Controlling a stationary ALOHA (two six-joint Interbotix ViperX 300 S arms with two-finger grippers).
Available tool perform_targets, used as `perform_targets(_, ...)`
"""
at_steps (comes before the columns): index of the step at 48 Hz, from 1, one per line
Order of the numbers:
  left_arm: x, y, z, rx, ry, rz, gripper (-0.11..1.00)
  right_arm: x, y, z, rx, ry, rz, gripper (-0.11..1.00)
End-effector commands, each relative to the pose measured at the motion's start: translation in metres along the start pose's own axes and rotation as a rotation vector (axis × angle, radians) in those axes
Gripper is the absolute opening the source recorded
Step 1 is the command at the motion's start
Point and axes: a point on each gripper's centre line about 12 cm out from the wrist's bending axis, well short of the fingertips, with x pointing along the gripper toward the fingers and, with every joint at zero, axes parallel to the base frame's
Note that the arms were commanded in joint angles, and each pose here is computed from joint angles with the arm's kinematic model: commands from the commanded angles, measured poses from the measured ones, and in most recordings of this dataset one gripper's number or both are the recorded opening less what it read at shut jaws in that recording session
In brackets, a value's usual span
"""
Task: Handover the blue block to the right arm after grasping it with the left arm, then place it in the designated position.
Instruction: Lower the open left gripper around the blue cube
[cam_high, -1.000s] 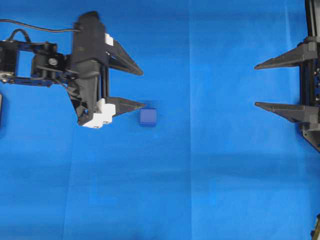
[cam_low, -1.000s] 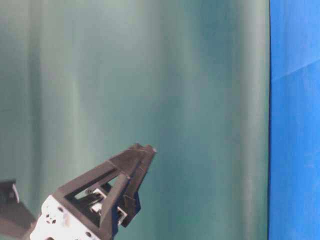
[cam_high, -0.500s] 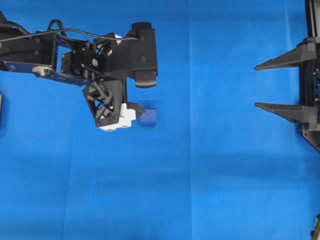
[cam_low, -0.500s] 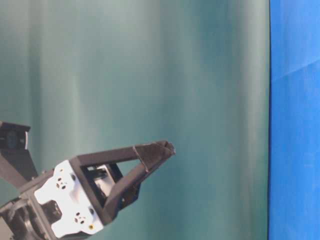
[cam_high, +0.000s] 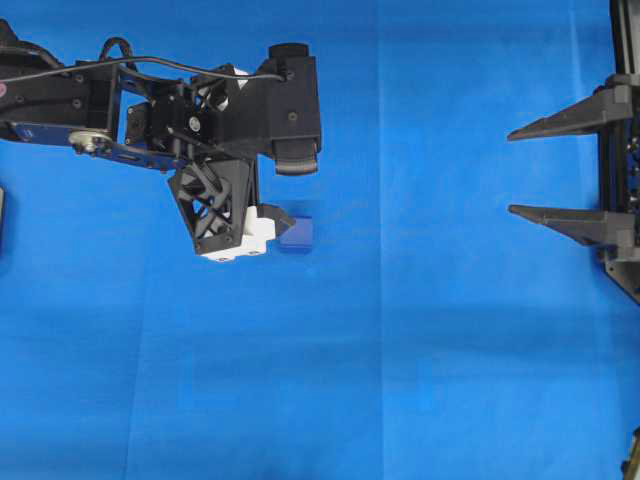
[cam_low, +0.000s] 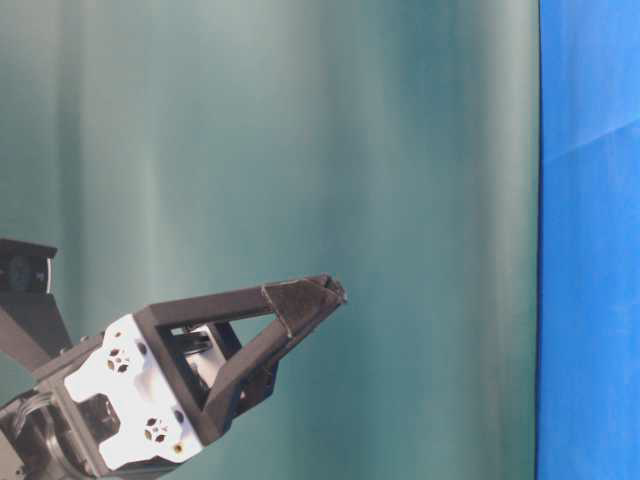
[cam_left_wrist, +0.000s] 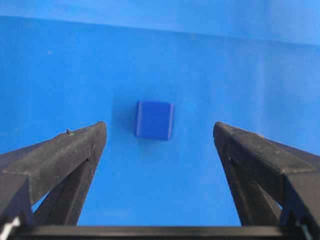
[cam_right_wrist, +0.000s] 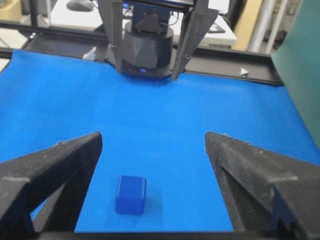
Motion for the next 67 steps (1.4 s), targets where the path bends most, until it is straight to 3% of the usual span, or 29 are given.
perform_targets(1, -0.011, -0.001, 0.01, 0.002, -0.04, -0.002, 0.92, 0.003, 0.0, 0.01, 0.0, -0.023, -0.001, 0.97)
perform_targets(53, -0.009, -0.001, 0.009, 0.0, -0.041, -0.001, 0.92, 0.003, 0.0, 0.009, 0.0, -0.014, 0.001, 0.97)
perform_targets(67, 0.018, 0.0, -0.007, 0.0, -0.021, -0.001, 0.92, 0.004, 0.0, 0.006, 0.0, -0.003, -0.001, 0.97)
